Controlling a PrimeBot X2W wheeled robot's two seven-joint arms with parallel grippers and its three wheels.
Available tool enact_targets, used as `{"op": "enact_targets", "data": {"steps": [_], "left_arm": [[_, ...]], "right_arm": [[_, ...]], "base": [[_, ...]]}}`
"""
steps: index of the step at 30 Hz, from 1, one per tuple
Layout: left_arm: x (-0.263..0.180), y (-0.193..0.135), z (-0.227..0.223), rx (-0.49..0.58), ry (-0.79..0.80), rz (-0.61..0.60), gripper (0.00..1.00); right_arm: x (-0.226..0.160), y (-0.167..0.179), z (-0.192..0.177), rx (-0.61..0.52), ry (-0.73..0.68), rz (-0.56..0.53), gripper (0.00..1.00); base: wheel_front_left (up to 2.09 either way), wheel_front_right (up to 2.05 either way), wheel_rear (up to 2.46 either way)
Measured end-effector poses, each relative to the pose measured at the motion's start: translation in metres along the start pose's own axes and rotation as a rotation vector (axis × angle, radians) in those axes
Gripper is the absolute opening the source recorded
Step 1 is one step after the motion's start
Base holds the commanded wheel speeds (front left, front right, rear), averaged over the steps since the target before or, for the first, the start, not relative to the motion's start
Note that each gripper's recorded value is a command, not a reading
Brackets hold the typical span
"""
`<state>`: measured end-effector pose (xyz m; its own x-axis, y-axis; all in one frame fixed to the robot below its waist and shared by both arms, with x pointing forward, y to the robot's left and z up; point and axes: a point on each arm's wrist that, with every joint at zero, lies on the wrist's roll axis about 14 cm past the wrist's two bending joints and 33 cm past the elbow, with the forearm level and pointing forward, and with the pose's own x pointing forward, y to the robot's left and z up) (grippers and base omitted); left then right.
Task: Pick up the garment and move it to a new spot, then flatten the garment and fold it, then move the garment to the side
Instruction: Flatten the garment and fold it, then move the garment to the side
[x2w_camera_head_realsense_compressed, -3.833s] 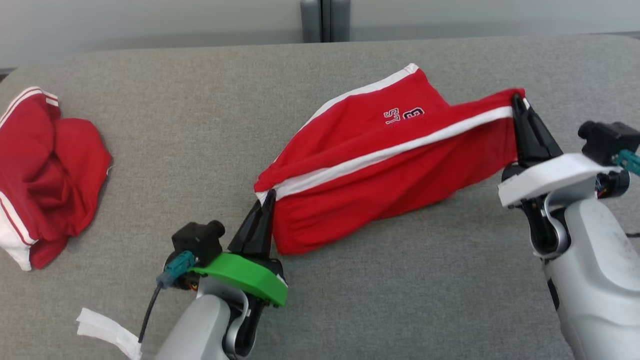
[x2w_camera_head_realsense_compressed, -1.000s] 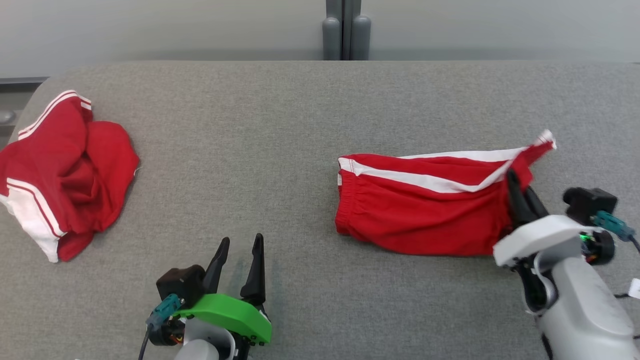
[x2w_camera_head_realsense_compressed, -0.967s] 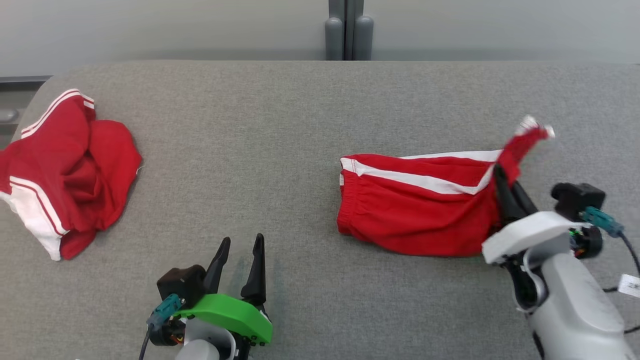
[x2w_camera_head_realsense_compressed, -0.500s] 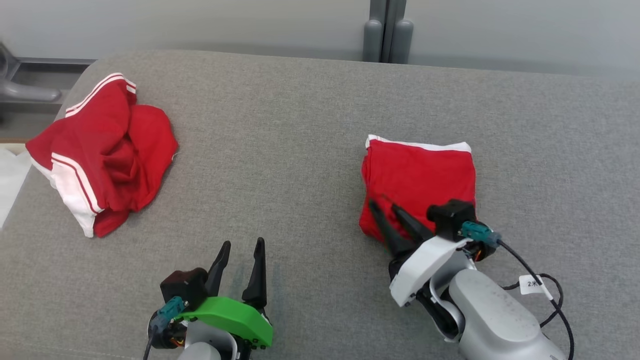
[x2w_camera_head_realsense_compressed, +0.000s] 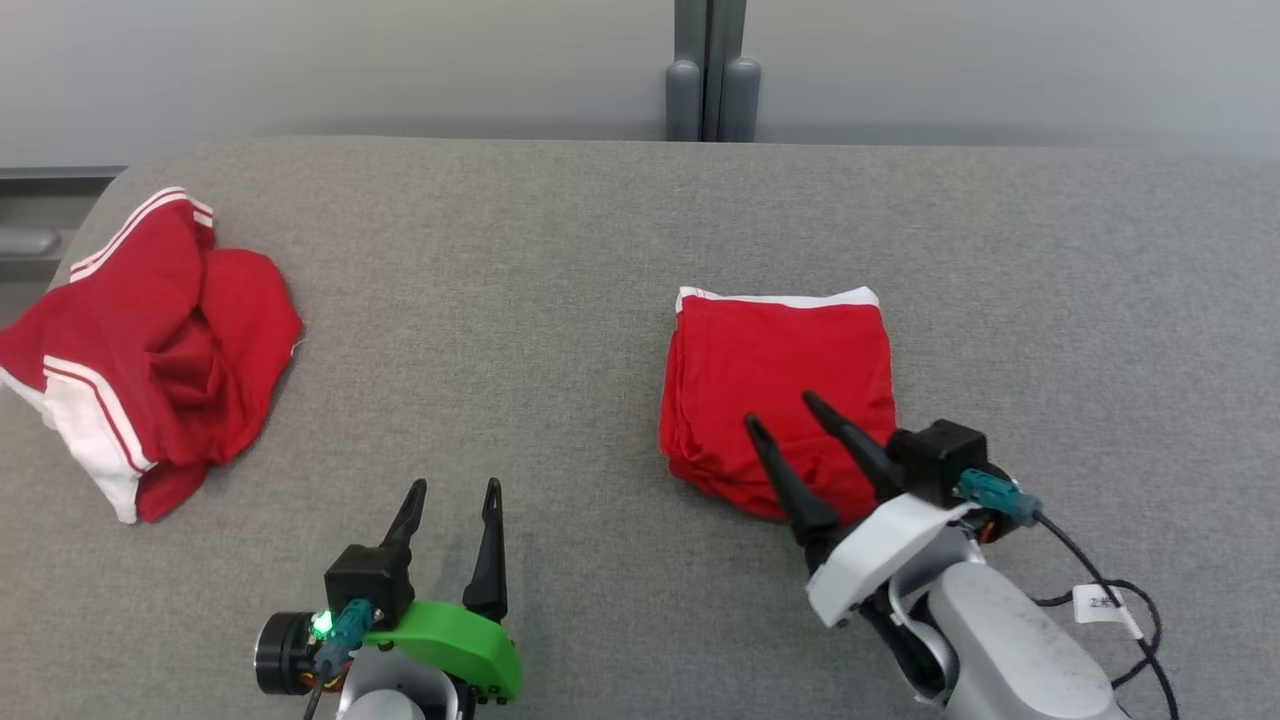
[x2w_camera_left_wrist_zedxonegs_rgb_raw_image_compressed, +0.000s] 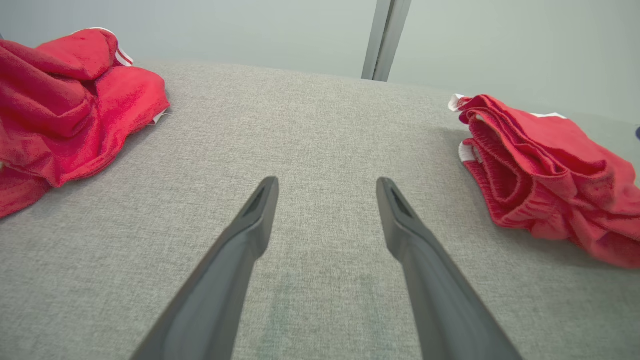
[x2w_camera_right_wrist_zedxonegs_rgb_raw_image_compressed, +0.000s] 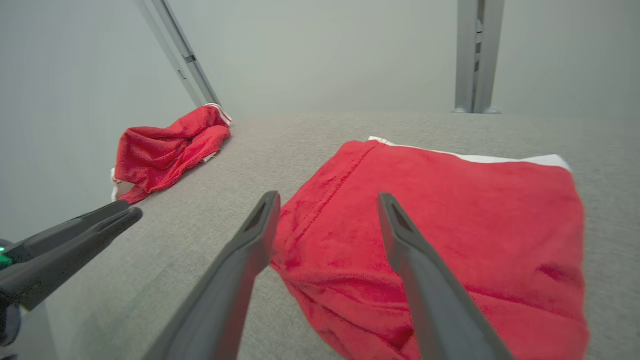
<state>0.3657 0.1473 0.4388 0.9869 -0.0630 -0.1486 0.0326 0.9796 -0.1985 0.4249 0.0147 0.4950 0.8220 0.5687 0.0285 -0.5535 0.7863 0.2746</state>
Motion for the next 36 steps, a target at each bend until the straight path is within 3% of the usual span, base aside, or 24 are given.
{"op": "enact_targets", "data": {"steps": [6, 16, 26, 36], "left_arm": [[0.000, -0.013, 0.005, 0.129, -0.025, -0.042, 1.00], [-0.018, -0.035, -0.005, 0.227, -0.019, -0.115, 1.00], [-0.019, -0.039, -0.011, 0.231, -0.003, -0.127, 1.00], [0.002, -0.040, -0.010, 0.186, 0.006, -0.128, 1.00]], "right_arm": [[-0.041, -0.071, 0.026, -0.067, -0.080, -0.240, 1.00], [-0.120, -0.116, 0.004, -0.084, -0.025, -0.466, 1.00], [-0.127, -0.117, -0.016, -0.054, 0.027, -0.482, 1.00], [-0.054, -0.116, -0.002, -0.107, 0.026, -0.367, 1.00]], "base": [[0.00, 0.00, 0.00], [0.00, 0.00, 0.00], [0.00, 0.00, 0.00], [0.00, 0.00, 0.00]]}}
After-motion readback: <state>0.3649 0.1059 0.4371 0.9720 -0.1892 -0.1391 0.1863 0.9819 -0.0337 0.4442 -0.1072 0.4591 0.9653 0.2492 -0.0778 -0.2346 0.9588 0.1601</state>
